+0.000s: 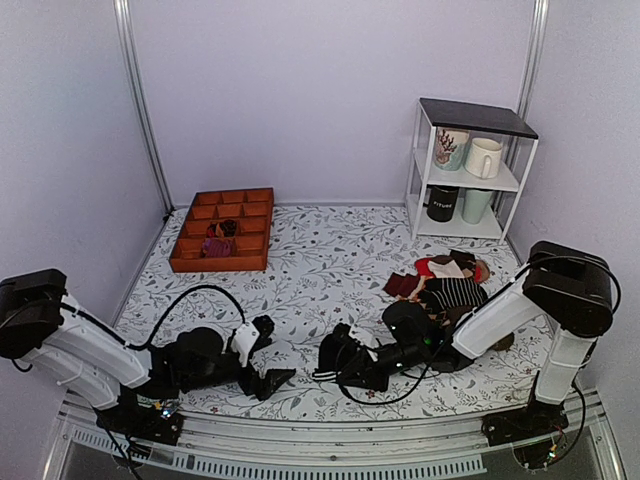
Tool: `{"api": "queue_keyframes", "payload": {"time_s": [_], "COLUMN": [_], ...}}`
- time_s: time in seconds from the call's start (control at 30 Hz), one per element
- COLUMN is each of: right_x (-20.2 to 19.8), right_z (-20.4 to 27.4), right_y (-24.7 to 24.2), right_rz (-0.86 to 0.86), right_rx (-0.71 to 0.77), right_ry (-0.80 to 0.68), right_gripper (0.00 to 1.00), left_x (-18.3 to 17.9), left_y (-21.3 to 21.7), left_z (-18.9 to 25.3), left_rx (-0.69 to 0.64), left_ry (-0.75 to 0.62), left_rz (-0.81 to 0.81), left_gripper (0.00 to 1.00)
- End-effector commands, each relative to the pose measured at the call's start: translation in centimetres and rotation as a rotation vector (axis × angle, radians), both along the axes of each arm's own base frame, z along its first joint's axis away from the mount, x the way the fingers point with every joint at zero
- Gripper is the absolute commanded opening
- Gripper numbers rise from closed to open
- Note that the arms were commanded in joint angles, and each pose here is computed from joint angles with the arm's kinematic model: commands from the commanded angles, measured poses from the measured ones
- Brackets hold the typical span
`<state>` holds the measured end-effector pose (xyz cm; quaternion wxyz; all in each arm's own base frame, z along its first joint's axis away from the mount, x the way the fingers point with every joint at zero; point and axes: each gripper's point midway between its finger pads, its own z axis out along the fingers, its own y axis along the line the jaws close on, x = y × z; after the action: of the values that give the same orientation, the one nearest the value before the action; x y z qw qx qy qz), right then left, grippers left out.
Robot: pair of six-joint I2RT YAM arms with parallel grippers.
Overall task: Roll the socks
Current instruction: Roll the sock at the center of the board.
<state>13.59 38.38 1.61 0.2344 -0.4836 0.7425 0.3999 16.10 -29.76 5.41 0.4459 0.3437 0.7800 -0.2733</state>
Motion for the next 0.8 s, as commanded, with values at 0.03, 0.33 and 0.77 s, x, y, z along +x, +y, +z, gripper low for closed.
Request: {"api": "queue_keyframes", "payload": {"time_s": [0.03,0.33,0.77], "right_x": [-2.9,-3.0,-3.2], "right_z": [-6.4,-8.1,-8.3], "right_y": [-4.5,-5.8,-6.4], "right_rz": [-0.086,-0.142,-0.13], "right_rx": [-0.268,-0.346,-0.359], "right_ry": [0.306,0.398,0.406], "right_gripper": [0.15,0.15,0.15], "left_x": [0.3,-3.3,-3.4], "left_y": [-0.2,-4.6,-8.2], "left_z": [3.8,2.9,-0.7], "left_rx": [-0.05,-0.132,-0.088], "left_ry": [-0.264,-0.356,-0.336], "left_rz": [-0.039,-0.352,-0.51], "left_gripper": [0.99,0.69,0.49]}}
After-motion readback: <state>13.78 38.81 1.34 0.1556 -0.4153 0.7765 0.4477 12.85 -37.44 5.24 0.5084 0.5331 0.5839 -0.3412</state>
